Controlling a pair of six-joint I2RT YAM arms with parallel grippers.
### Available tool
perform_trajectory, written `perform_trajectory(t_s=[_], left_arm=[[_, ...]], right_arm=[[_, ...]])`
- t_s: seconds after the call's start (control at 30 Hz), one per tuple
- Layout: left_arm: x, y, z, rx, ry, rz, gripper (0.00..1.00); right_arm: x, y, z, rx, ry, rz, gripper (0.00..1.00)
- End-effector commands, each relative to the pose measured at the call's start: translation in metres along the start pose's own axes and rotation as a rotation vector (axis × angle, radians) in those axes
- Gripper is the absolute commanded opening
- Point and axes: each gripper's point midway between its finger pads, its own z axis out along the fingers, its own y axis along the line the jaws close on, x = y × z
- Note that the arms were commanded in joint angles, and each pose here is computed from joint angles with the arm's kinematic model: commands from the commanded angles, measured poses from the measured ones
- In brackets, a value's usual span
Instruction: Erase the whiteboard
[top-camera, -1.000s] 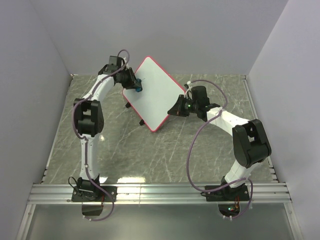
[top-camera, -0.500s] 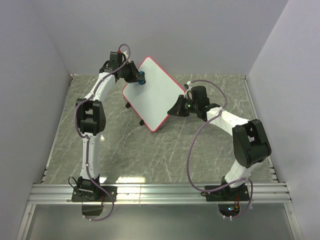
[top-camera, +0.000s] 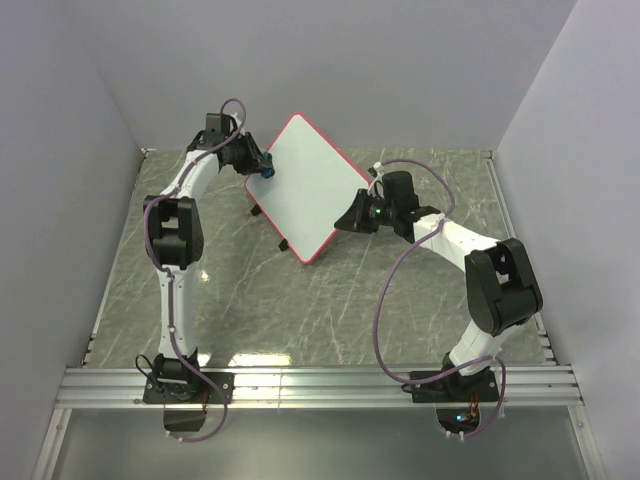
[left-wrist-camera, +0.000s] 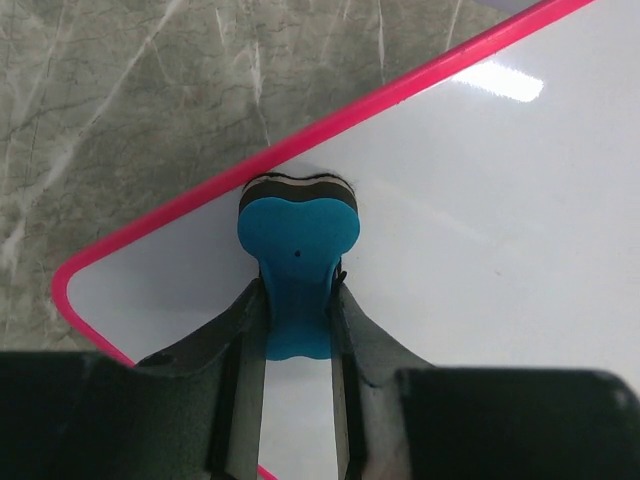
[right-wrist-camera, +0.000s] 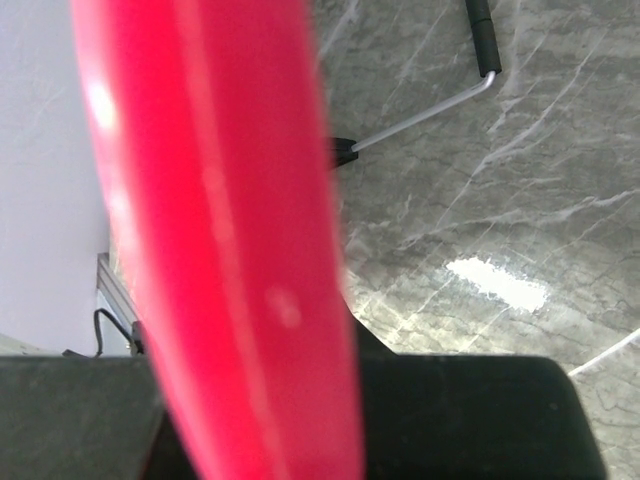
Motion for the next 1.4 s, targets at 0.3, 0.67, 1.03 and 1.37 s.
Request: perform_trajectory(t_s=[0.3, 0.67, 1.03, 1.37], left_arm=[[0.018, -0.134, 0.007, 0.279, 0.004, 0.146, 0.00], [0.044, -0.054, 0.019, 0.043, 0.075, 0.122, 0.00], [0.148, -0.153, 0.004, 0.259, 0.263, 0.230, 0.00], [0.155, -0.160, 0.002, 0.254, 0.283, 0.191, 0.00]], right_arm=[[0.109, -0.030, -0.008, 0.077, 0.402, -0.100, 0.00], [0.090, -0.016, -0.003, 0.052, 0.373, -0.106, 0.00], [0.065, 0.001, 0.011, 0.013, 0.350, -0.108, 0.00], [0.066, -0.001, 0.009, 0.019, 0.334, -0.108, 0.00]])
